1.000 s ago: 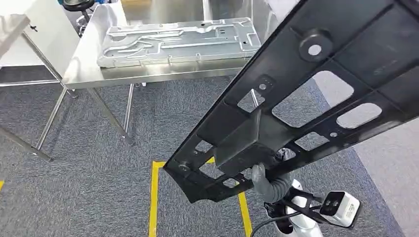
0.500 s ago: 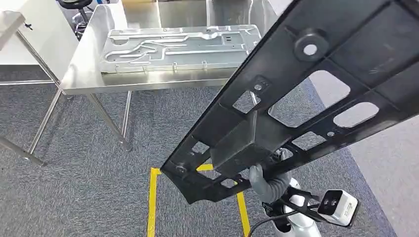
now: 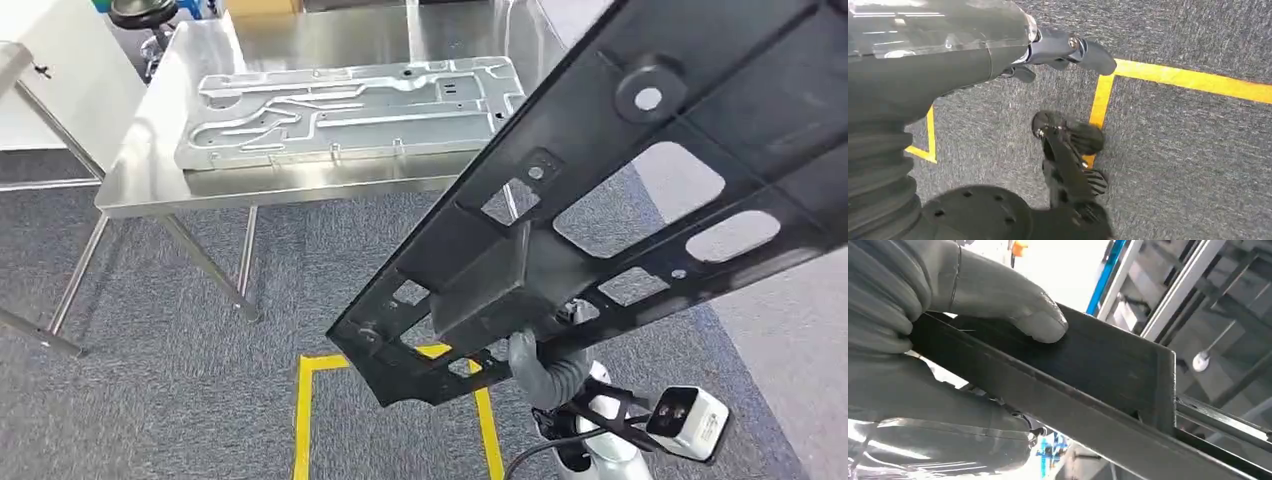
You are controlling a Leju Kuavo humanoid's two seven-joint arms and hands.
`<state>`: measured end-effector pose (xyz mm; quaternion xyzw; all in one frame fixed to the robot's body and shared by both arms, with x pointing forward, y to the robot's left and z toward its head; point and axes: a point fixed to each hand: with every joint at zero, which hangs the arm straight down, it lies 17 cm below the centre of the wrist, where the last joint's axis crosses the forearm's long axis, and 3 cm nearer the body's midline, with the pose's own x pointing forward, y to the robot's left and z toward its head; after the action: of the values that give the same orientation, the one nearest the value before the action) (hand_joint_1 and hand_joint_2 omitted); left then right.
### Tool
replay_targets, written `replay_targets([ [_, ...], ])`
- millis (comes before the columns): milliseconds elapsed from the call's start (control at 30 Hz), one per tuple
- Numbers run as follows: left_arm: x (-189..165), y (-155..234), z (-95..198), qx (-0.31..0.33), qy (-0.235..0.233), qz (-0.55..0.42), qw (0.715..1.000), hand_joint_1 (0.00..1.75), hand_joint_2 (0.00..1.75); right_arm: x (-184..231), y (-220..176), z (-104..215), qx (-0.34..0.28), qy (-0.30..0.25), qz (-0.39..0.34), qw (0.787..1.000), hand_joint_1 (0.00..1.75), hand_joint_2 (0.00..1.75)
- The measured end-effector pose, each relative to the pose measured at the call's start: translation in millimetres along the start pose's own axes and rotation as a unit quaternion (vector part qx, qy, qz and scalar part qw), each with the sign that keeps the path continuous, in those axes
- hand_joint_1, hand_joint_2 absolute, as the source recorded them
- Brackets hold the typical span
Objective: Take the parts from the cabinet and place them on the table.
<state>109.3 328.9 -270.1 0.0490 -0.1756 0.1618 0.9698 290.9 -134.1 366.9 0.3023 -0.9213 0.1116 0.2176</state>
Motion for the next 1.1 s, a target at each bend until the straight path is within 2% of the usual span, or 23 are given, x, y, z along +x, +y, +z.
replay_targets([
  [1100, -4.6, -2.1, 0.8, -0.002, 0.005, 0.000, 1.000, 0.00, 1.75, 0.0, -2.2, -0.5, -0.005, 0.001, 0.013, 1.000, 1.75, 1.75],
])
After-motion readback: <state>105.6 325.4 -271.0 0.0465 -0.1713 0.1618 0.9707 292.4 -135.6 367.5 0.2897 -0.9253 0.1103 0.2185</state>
